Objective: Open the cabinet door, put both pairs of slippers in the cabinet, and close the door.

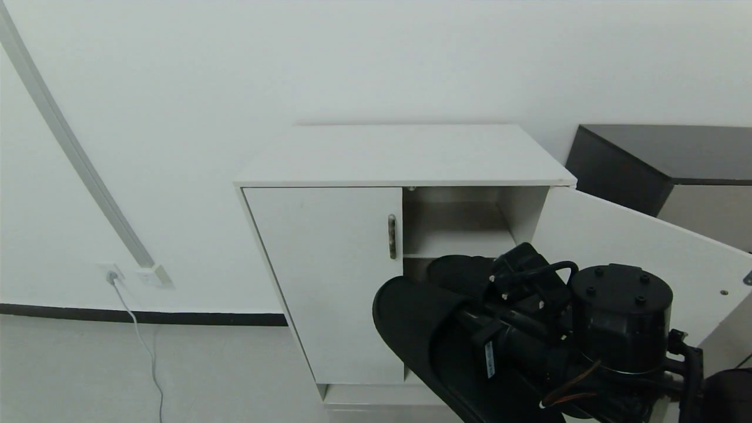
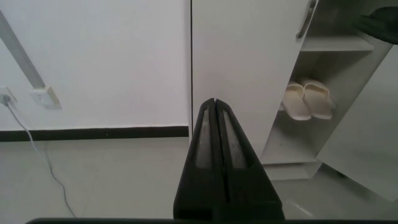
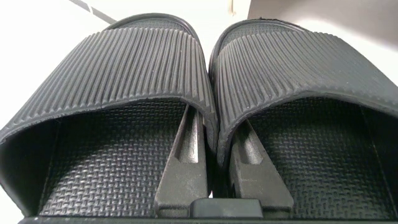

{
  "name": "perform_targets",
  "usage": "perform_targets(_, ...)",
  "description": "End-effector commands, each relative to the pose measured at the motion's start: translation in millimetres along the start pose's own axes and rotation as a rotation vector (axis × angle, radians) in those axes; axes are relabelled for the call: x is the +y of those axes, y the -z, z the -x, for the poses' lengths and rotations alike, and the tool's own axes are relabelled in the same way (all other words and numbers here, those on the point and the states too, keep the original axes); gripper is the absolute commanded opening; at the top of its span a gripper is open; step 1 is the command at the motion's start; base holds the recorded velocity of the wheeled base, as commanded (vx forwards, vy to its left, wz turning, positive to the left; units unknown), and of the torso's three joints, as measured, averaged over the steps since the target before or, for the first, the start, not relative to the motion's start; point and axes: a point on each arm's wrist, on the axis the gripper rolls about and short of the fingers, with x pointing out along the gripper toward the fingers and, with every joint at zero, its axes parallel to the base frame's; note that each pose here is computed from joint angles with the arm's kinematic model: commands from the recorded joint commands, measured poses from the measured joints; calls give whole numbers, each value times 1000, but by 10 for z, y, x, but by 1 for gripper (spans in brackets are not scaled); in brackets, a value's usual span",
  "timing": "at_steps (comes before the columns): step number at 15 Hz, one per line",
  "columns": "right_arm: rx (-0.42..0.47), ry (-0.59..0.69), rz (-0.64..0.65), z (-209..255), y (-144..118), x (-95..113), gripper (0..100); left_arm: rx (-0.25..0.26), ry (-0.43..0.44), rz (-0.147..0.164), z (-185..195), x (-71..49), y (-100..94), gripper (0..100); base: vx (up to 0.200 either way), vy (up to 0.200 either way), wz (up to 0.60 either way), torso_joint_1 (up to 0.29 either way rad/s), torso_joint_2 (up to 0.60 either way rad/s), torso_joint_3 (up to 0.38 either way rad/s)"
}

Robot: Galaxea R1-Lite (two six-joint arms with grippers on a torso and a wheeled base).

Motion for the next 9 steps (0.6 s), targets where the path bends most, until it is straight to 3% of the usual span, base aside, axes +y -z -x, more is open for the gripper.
perform_targets(1, 3, 0, 0, -3, 8, 2, 0, 1, 0, 0, -1, 0, 0, 0, 0, 0, 0, -168, 486, 315)
perform_targets(9, 7, 5, 1, -13, 19, -1, 0, 1, 0, 0, -1, 0, 0, 0, 0, 0, 0, -145, 477, 331)
